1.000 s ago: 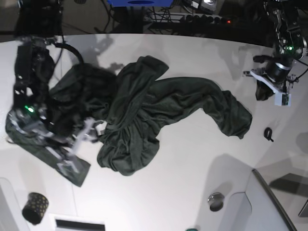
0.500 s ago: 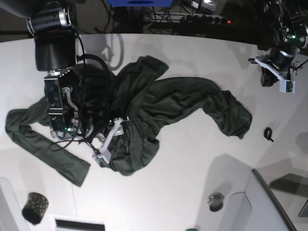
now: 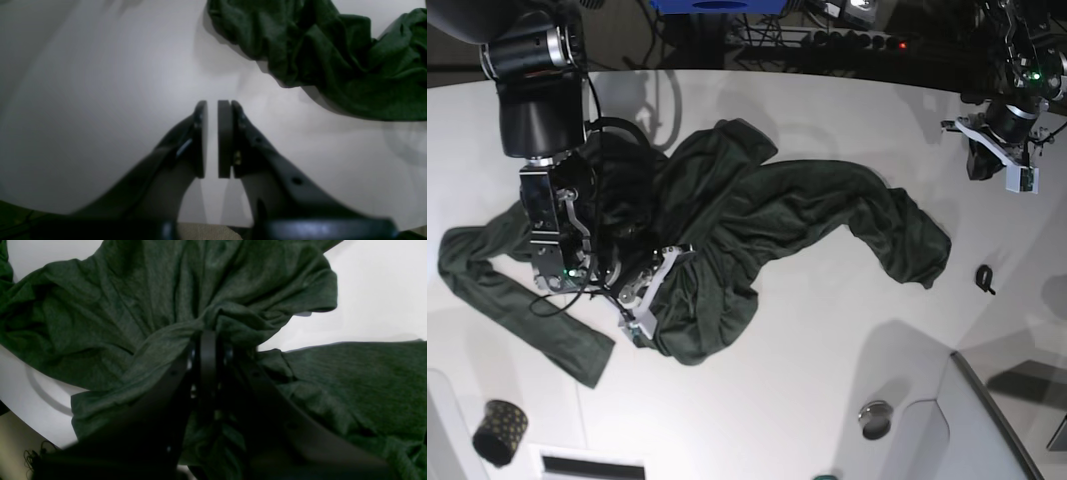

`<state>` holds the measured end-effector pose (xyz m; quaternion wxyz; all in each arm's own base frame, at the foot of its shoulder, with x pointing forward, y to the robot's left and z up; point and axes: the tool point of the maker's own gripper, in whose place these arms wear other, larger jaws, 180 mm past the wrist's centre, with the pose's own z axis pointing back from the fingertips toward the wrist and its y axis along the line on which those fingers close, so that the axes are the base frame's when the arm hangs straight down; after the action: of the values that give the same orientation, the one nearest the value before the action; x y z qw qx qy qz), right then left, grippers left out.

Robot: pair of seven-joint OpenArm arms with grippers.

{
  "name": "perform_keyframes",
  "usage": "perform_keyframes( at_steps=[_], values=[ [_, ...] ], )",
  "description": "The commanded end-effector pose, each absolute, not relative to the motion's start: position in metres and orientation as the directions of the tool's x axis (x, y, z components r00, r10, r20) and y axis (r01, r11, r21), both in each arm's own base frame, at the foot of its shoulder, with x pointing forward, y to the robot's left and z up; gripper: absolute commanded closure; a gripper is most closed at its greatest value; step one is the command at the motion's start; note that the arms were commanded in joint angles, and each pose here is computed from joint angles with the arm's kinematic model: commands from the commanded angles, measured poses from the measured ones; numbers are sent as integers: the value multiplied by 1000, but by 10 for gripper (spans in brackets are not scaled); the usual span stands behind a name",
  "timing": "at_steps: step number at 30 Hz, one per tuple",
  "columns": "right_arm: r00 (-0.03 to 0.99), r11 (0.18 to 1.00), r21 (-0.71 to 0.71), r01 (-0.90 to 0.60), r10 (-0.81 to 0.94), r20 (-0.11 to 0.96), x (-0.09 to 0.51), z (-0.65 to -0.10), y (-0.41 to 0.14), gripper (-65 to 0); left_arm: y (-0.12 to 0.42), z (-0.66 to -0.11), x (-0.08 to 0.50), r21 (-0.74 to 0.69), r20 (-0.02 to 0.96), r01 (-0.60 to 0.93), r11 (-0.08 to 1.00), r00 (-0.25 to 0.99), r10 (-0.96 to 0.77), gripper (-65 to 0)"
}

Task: Layout the t-shirt on the table in an organized manner, then fold the t-shirt properly
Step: 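Lower the right gripper onto the shirt's bunched center and grasp, then grasp the shirt with the left gripper and pull it away from the right gripper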

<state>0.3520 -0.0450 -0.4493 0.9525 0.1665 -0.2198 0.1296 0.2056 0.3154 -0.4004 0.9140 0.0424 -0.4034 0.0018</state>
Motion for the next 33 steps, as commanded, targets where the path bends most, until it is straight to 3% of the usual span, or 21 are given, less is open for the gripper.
perform_keyframes(
  at_steps=[1,12,17,26,30,33],
  values=[
    [844,908,262,-328,158,512,368,-433,-43,-3,320,-389,213,90,763,-36,995,645,-45,-54],
    [744,895,165,-414,228,628,318,-361,-44,-6,320,-389,214,93,764,-34,995,644,-49,-54],
    [657,845,82,-529,346,670,285,-333,-40,-6,317,-387,220,86,773,-30,996,633,-48,-54],
    [563,701,26,-713,551,616,242,-351,-31,-6,263,-424,245,-14,741,79,997,670,-42,-54],
    [556,706,20,-708,540,632,251,-347,-30,-6,244,-439,270,-35,731,53,998,683,-11,-54],
    [532,702,-7,-712,546,648,263,-338,-29,-6,226,-451,290,10,711,113,994,698,-87,-54]
  ],
)
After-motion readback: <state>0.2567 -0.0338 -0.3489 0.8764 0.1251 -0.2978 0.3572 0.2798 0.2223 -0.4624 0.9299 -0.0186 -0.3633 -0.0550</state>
